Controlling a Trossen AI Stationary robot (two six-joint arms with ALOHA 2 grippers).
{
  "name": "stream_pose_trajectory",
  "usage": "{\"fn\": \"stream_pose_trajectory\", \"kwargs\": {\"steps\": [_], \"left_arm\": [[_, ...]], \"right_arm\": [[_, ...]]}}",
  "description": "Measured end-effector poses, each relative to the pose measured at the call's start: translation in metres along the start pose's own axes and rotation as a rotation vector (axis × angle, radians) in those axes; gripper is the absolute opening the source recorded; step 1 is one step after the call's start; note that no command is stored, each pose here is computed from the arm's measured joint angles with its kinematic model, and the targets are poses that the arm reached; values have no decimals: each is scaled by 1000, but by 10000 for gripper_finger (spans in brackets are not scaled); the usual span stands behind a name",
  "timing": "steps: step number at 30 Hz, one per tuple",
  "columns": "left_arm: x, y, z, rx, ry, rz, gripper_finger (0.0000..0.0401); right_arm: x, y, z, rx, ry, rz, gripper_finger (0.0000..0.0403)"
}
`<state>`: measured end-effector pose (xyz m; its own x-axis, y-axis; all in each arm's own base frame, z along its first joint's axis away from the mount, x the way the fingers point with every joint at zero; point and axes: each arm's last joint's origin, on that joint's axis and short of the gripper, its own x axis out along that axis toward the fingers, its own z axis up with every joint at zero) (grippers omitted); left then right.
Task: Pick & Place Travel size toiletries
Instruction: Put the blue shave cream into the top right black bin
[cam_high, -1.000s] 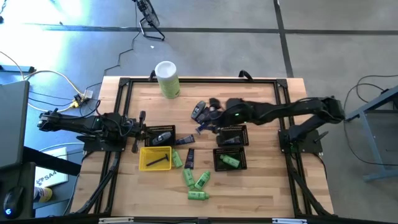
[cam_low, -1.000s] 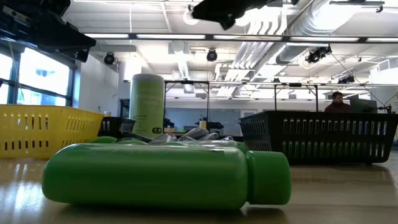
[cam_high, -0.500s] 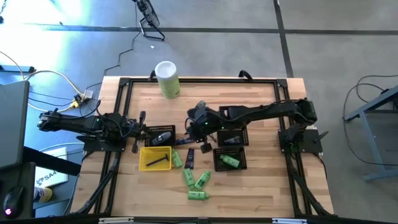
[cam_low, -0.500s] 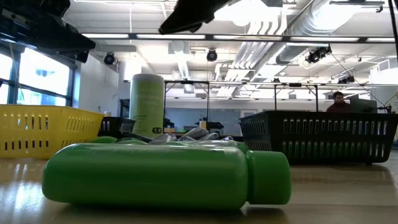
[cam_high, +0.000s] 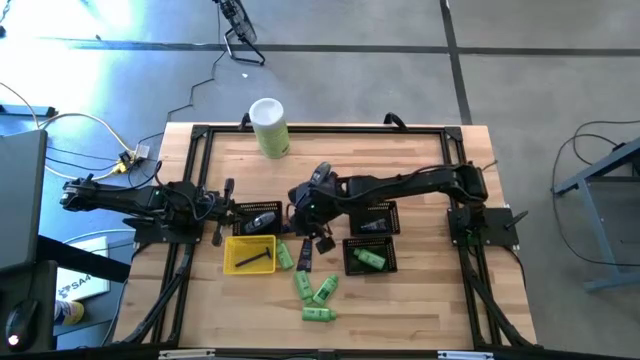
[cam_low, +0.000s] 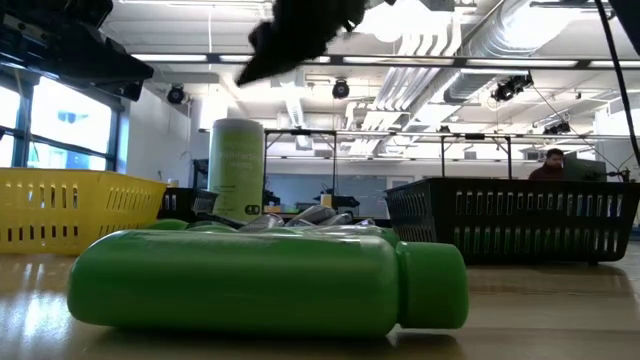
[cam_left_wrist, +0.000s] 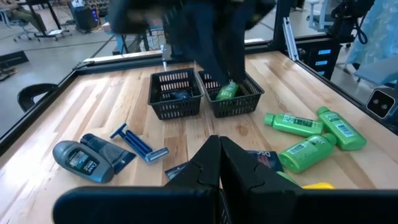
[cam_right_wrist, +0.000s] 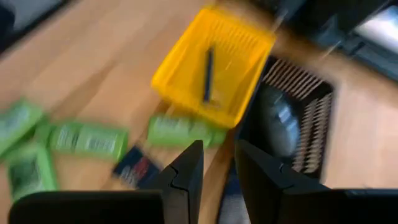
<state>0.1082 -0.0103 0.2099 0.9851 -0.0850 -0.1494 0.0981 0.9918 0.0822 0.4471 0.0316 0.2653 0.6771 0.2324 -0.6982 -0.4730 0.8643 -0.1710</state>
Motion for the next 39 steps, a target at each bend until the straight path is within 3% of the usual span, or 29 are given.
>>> {"fn": "stream_pose_trajectory", "kwargs": {"steps": [13,18,25,39], "left_arm": [[0,0,-1,0,7,-2,0],[0,0,-1,0,7,-2,0],[0,0,-1,0,7,-2,0],[0,0,-1,0,7,-2,0]], "right_arm": [[54,9,-37,-176,199,81,85],[56,11,-41,-258,263,61,85],[57,18,-38,-271,267,62,88],[76,27,-49,-299,305,96,235]]}}
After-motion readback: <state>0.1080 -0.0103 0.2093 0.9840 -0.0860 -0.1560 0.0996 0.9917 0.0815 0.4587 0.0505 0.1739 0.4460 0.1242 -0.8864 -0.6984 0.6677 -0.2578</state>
